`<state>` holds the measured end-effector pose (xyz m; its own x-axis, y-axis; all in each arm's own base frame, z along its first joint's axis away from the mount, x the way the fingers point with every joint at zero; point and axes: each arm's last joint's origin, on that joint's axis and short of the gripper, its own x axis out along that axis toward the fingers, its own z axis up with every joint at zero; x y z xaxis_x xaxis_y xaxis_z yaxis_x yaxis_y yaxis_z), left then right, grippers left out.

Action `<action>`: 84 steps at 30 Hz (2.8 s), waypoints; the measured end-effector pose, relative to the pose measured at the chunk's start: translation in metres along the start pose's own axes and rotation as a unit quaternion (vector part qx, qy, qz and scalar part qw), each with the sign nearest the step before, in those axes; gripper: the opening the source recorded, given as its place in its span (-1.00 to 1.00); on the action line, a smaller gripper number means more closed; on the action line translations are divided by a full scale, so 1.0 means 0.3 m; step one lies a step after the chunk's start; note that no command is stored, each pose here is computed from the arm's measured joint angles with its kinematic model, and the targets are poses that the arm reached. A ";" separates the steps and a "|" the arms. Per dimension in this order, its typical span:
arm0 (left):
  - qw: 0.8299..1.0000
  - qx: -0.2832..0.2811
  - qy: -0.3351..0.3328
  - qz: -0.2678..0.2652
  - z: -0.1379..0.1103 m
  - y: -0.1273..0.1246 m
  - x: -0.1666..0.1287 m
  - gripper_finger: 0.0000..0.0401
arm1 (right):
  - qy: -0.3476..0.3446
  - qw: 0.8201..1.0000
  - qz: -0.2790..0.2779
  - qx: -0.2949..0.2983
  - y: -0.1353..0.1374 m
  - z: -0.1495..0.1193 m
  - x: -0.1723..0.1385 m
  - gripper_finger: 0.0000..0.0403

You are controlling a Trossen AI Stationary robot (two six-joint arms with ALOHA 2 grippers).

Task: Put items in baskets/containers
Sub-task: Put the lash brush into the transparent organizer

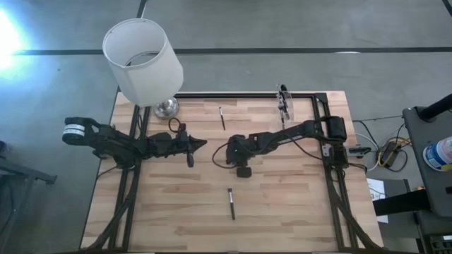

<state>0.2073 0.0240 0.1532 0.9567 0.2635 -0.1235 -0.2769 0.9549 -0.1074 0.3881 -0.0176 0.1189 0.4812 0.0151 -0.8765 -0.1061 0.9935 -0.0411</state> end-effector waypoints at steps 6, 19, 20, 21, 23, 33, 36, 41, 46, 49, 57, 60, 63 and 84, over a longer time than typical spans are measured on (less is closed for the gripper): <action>1.000 -0.022 0.003 0.000 -0.002 0.000 0.000 -1.00 | -0.001 1.000 0.000 -0.001 -0.002 0.012 0.014 -0.70; 0.998 -0.047 0.028 0.000 0.001 -0.011 0.014 -1.00 | -0.049 0.999 -0.017 -0.011 -0.013 0.035 -0.042 -0.93; 0.998 -0.047 0.028 -0.001 -0.003 -0.009 0.008 -1.00 | -0.067 0.998 -0.020 -0.010 -0.015 0.038 -0.054 -0.93; 0.999 -0.048 0.024 -0.001 -0.006 -0.008 0.001 -1.00 | -0.080 0.996 -0.023 -0.008 -0.015 0.034 -0.064 -0.93; 0.999 -0.051 0.014 -0.004 -0.008 -0.006 -0.015 -1.00 | -0.108 0.994 -0.026 -0.002 -0.014 0.022 -0.076 -0.94; 0.993 -0.075 -0.044 -0.075 0.012 -0.056 -0.069 -0.97 | -0.289 0.956 -0.046 0.034 -0.015 0.010 -0.165 -0.94; 0.993 -0.064 -0.046 -0.084 0.025 -0.082 -0.060 -0.88 | -0.349 0.934 -0.062 0.044 -0.025 0.045 -0.200 -0.94; 0.994 -0.058 -0.045 -0.080 0.033 -0.096 -0.054 -0.67 | -0.427 0.899 -0.080 0.056 -0.036 0.099 -0.250 -0.94; 0.993 -0.062 -0.058 -0.079 0.042 -0.098 -0.054 -0.51 | -0.494 0.863 -0.073 0.071 -0.035 0.130 -0.291 -0.94; 0.990 -0.069 -0.087 -0.085 0.060 -0.101 -0.057 -0.46 | -0.523 0.846 -0.063 0.077 -0.025 0.142 -0.309 -0.94; 0.985 -0.069 -0.124 -0.102 0.076 -0.121 -0.058 -0.43 | -0.577 0.813 -0.036 0.070 0.039 0.166 -0.343 -0.94; 0.981 -0.056 -0.143 -0.116 0.088 -0.145 -0.055 -0.43 | -0.589 0.805 -0.031 0.067 0.054 0.170 -0.352 -0.94; 0.980 -0.046 -0.148 -0.127 0.097 -0.171 -0.043 -0.43 | -0.596 0.800 -0.025 0.066 0.070 0.176 -0.359 -0.95; 0.985 -0.009 -0.150 -0.087 0.115 -0.230 0.044 -0.64 | -0.602 0.796 -0.016 0.060 0.097 0.196 -0.333 -0.94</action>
<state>0.2420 -0.0338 0.1932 0.9725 0.1270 0.1951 -0.1052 0.9874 -0.1183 0.3882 0.0163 0.2336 0.9752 0.0149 0.2210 -0.0277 0.9981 0.0547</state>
